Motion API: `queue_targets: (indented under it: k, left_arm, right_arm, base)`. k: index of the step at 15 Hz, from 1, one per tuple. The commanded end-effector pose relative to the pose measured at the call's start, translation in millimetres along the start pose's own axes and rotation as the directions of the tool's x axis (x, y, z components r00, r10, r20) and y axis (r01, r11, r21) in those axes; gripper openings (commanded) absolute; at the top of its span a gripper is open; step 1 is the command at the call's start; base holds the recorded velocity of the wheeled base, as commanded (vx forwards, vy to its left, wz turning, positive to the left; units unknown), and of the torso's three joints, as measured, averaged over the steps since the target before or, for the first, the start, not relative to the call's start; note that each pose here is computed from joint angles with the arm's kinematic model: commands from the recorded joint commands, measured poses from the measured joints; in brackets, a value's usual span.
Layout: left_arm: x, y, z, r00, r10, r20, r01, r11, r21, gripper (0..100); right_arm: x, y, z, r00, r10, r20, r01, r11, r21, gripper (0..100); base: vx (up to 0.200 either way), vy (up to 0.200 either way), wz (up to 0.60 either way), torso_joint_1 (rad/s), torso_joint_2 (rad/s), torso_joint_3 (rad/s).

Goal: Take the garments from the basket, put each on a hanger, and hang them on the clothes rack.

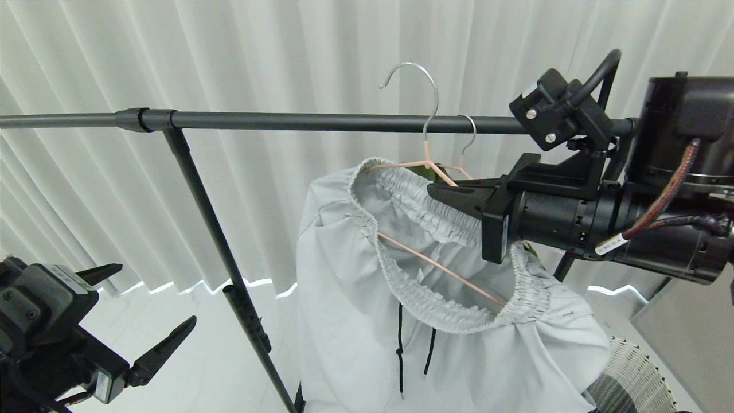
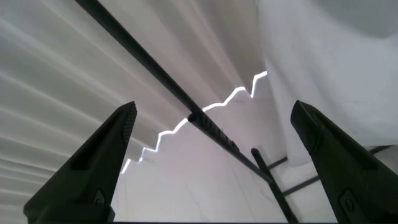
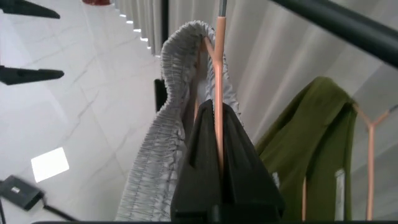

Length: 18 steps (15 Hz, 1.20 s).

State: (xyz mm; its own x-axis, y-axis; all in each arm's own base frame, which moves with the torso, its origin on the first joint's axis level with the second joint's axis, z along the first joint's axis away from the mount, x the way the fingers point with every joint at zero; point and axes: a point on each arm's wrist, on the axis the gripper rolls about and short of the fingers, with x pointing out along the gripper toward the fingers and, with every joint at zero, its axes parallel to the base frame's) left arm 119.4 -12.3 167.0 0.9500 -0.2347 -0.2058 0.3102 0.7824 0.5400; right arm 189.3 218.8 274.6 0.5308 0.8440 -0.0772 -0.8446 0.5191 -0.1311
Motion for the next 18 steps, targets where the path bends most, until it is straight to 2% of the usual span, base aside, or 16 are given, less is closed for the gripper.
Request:
queue_targets:
  k: [1, 3, 7, 12, 18]
  left_arm:
    - [0, -0.3, 0, 1.0, -0.002, -0.002, 0.002, 1.0, 0.002, 100]
    - [0, -1.4, -2, 1.0, -0.005, -0.006, 0.005, 1.0, 0.003, 100]
    - [-1, -1.8, 0, 1.0, -0.008, 0.005, 0.008, 1.0, 0.006, 100]
    - [-1, -4.5, 2, 0.999, -0.031, 0.02, 0.03, 0.999, 0.012, 100]
    - [-3, -4.2, 4, 0.999, -0.024, 0.038, 0.023, 1.0, 0.018, 100]
  right_arm:
    - [7, -1.8, -5.3, 1.0, -0.008, -0.019, 0.008, 1.0, 0.002, 0]
    - [16, -3.2, -12.6, 0.998, -0.047, -0.044, 0.047, 0.999, 0.003, 0]
    - [39, -14.9, -25.4, 0.984, -0.176, -0.024, 0.176, 0.984, 0.0, 0]
    - [65, -25.1, -23.4, 0.974, -0.228, -0.013, 0.228, 0.974, 0.0, 0]
    - [79, -27.3, -36.1, 0.954, -0.294, -0.063, 0.294, 0.956, -0.005, 0]
  base:
    - [0.0, 0.0, 0.0, 0.0, 0.0, 0.0]
    - [0.0, 0.0, 0.0, 0.0, 0.0, 0.0]
    - [0.0, 0.0, 0.0, 0.0, 0.0, 0.0]
    - [0.0, 0.0, 0.0, 0.0, 0.0, 0.0]
    - [0.0, 0.0, 0.0, 0.0, 0.0, 0.0]
